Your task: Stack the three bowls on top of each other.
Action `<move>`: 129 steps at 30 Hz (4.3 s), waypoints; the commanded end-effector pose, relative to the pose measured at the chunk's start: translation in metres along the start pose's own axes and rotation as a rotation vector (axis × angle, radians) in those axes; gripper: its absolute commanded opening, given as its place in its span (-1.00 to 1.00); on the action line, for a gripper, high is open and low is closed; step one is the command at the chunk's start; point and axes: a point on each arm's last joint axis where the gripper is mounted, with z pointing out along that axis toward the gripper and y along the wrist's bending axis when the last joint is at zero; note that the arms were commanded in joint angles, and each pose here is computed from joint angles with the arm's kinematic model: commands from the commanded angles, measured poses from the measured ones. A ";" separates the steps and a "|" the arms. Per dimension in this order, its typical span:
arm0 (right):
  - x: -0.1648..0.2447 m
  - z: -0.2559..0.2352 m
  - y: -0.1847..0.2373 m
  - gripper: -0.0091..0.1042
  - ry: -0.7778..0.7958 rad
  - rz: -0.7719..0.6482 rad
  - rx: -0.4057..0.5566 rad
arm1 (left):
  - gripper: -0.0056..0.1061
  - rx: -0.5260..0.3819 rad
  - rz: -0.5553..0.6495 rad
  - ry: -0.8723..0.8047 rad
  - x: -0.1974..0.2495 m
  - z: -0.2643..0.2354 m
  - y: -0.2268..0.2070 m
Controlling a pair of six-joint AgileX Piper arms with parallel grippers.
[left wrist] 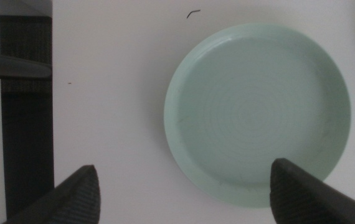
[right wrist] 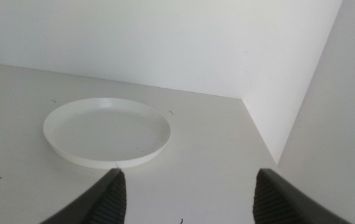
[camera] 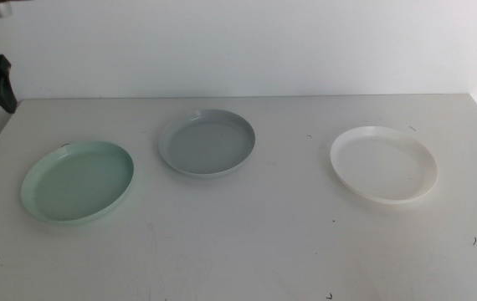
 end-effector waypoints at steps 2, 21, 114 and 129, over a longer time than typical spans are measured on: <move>-0.011 -0.003 -0.001 0.09 -0.109 -0.021 0.015 | 0.98 0.025 0.046 0.018 -0.001 -0.002 0.003; -0.011 -0.003 -0.001 0.09 -0.109 -0.021 0.015 | 0.98 0.120 0.099 0.138 -0.009 0.145 0.018; -0.011 -0.003 -0.001 0.09 -0.109 -0.021 0.015 | -0.41 0.462 0.097 0.123 0.114 0.121 -0.279; -0.011 -0.003 -0.001 0.09 -0.109 -0.021 0.015 | 0.95 0.466 0.146 0.015 0.103 0.075 -0.264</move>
